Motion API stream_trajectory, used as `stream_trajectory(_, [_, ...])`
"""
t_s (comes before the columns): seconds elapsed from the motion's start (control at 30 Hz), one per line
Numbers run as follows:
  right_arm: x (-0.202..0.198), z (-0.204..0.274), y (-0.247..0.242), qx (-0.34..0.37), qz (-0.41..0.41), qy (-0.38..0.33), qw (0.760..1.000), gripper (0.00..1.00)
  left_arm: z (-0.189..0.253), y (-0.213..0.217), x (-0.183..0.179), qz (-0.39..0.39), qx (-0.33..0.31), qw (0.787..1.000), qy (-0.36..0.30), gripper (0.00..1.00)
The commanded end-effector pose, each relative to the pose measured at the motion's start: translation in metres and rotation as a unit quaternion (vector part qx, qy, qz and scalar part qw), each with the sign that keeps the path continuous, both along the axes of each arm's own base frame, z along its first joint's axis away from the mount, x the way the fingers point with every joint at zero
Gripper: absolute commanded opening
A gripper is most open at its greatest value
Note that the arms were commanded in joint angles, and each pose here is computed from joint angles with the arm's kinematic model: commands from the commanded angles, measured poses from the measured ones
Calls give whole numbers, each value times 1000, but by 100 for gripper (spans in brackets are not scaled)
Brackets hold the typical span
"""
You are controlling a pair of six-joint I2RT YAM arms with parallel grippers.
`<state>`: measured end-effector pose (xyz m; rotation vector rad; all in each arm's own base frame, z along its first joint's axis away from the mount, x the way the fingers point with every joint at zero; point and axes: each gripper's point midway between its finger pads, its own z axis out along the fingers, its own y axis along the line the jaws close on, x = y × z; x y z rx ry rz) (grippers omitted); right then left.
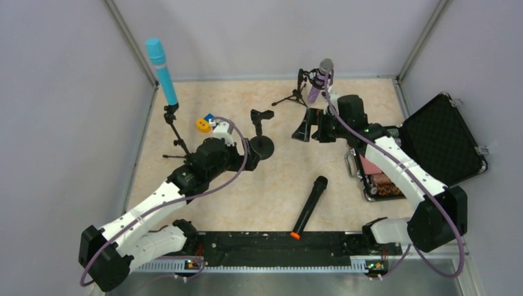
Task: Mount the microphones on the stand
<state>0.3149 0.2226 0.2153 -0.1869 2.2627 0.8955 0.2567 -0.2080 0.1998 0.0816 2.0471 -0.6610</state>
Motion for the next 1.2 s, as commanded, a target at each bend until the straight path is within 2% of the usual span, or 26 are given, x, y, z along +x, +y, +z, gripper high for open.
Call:
stream_trajectory(0.0, [-4, 0, -11, 22, -10, -16, 1000, 99, -27, -27, -25, -47, -51, 994, 86, 99])
stream_trajectory(0.17, [-20, -23, -20, 87, -10, 31, 996, 99, -50, -50, -46, -72, -49, 985, 150, 99])
stream_trajectory(0.33, [-29, -34, -34, 150, -21, 53, 987, 99, -57, -91, -70, -127, -1, 976, 178, 99])
stream_trajectory(0.53, [-28, -47, -52, 88, -53, 51, 993, 99, -87, -145, -109, -207, 107, 949, 211, 98])
stream_trajectory(0.67, [-25, -51, -65, 46, -76, 43, 995, 99, -107, -175, -131, -243, 183, 931, 202, 97])
stream_trajectory(0.77, [-21, -51, -80, 7, -104, 28, 994, 99, -121, -195, -150, -274, 215, 917, 196, 97])
stream_trajectory(0.97, [-15, -48, -110, -58, -162, -2, 985, 99, -148, -201, -163, -261, 259, 910, 191, 95])
stream_trajectory(1.17, [-14, -54, -119, -70, -179, 3, 981, 98, -167, -194, -165, -230, 303, 909, 173, 86])
